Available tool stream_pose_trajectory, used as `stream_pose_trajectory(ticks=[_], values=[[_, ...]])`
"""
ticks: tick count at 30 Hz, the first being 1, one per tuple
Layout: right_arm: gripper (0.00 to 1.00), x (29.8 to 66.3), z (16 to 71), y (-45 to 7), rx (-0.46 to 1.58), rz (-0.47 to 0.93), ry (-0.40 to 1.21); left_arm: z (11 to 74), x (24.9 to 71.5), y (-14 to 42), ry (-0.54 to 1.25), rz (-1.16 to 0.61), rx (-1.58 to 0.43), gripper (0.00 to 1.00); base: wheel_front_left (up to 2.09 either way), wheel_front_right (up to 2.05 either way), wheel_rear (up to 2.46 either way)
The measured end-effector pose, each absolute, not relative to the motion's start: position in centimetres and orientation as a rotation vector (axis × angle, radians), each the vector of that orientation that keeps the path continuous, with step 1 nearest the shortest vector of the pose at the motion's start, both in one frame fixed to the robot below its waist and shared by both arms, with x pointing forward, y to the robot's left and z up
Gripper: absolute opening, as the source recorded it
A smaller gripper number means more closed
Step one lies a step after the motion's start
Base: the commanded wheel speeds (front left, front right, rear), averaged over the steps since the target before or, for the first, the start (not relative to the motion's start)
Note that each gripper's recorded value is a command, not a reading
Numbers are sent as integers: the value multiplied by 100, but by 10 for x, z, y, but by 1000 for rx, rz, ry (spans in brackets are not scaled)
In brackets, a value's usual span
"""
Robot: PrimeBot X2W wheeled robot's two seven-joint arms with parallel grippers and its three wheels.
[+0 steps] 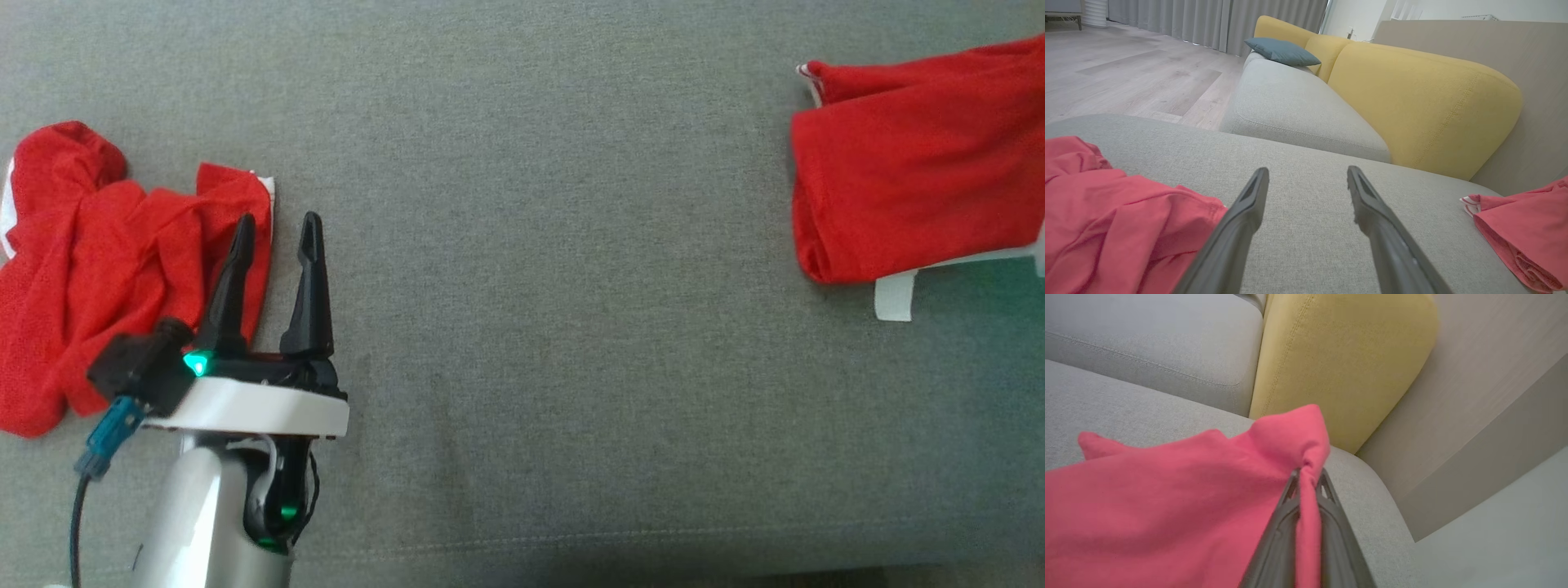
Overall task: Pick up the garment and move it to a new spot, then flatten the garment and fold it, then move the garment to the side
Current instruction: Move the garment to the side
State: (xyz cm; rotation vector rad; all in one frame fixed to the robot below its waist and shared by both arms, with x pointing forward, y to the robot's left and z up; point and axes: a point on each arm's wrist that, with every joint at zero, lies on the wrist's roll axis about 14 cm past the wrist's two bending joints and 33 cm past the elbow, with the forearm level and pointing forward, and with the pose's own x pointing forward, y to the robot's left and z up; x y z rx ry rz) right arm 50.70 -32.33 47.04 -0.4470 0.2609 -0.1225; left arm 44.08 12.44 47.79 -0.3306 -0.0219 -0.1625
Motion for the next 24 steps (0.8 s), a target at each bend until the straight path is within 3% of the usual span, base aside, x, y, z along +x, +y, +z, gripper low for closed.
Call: stream_pose_trajectory(ticks=[15,16,18,19,24], values=[[0,502,478,-323,-455,-128,235,476,443,119,-17,-182,-327,100,0,0,0],[11,501,478,-323,-450,-129,234,476,443,119,-18,-184,-328,100,0,0,0],[67,499,479,-321,-437,-127,227,476,443,118,-18,-186,-328,100,0,0,0],[100,499,479,-320,-435,-126,226,477,443,118,-20,-187,-328,100,0,0,0],[100,499,489,-317,-416,-126,196,482,441,117,-29,-189,-326,100,0,0,0]])
